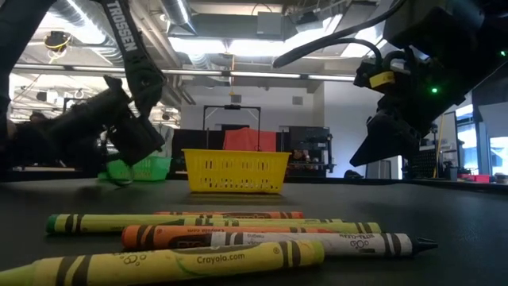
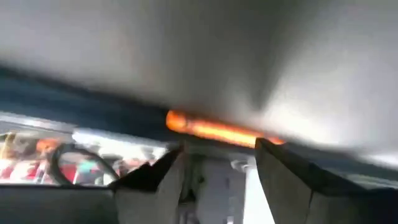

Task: Sort crayons
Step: Put the orange crayon into the green bin

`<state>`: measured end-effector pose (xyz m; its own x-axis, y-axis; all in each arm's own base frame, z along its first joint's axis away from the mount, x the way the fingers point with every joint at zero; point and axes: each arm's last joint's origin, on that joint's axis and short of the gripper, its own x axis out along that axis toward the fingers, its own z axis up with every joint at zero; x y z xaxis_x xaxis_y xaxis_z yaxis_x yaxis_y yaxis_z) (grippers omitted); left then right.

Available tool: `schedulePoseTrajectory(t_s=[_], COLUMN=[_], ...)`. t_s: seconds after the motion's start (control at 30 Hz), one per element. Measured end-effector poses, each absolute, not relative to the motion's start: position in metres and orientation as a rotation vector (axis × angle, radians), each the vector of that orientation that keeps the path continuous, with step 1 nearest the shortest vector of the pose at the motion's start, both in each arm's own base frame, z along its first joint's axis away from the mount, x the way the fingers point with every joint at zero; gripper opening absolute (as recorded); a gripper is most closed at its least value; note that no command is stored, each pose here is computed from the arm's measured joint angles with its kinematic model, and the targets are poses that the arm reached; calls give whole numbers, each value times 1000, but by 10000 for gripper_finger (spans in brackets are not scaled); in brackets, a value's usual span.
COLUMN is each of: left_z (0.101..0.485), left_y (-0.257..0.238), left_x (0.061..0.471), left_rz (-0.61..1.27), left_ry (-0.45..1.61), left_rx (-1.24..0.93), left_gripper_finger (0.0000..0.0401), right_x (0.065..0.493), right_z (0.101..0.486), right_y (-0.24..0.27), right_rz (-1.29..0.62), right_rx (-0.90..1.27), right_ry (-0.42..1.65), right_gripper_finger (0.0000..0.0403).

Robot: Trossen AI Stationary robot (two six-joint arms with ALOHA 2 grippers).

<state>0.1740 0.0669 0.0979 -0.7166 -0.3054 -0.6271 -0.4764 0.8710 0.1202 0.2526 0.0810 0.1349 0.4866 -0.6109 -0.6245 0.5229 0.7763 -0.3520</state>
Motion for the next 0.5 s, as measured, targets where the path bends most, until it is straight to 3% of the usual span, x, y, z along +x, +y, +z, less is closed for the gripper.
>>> schedulePoseTrajectory(t_s=[0.37,0.5], left_z=[97,91], left_y=[62,64], left_x=[174,166], left_rz=[435,407], left_ry=[2385,2383], left_rx=[-358,-425], left_gripper_finger=[178,178], right_x=[253,253], right_z=[135,135], right_y=[81,81], right_rz=[-690,-688], right_rx=[-118,-116], right_ry=[809,809], right_gripper_finger=[192,192])
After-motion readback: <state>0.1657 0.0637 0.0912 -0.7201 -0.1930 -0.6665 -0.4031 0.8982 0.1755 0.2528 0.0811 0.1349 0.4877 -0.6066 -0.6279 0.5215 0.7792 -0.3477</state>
